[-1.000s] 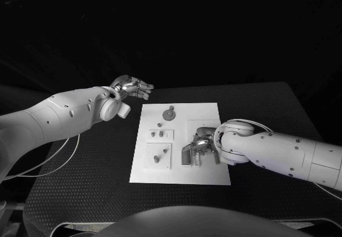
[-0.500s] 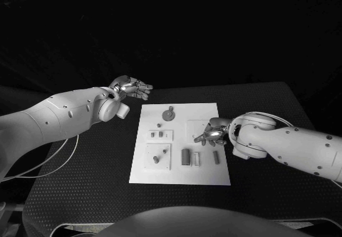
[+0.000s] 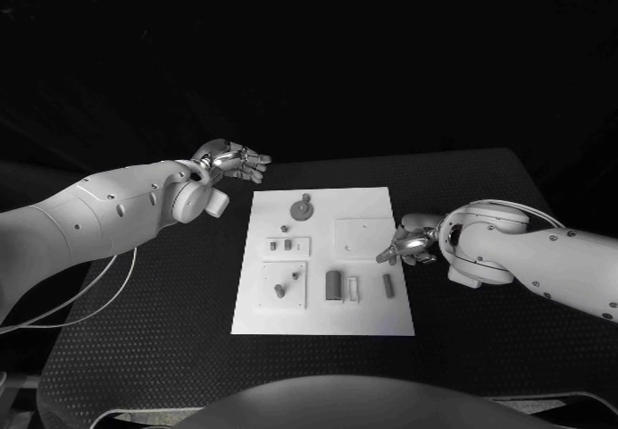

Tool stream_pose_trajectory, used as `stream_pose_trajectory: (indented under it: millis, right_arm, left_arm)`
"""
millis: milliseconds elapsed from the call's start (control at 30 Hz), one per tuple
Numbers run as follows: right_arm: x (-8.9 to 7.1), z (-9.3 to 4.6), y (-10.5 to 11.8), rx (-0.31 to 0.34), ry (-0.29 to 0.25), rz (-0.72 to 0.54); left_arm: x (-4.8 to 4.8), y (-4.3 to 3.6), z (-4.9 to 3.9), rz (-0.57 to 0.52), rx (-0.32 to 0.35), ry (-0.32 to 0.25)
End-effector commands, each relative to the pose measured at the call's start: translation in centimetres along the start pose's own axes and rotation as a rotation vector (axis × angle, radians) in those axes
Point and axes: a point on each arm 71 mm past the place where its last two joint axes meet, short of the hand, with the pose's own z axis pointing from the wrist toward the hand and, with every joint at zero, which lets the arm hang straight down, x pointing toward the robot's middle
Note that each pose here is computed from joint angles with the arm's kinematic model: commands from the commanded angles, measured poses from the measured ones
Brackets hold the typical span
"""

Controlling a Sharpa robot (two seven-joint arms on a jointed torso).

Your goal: Assemble the parts on the task board

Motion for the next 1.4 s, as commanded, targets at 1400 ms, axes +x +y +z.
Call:
stream_pose_trajectory:
  millis: [1400]
  right_arm:
    - [4.0, 2.3, -0.2, 0.077, 0.148, -0.227]
  left_arm:
    - [0.33, 0.01, -0.05, 0.008, -0.007, 0.023]
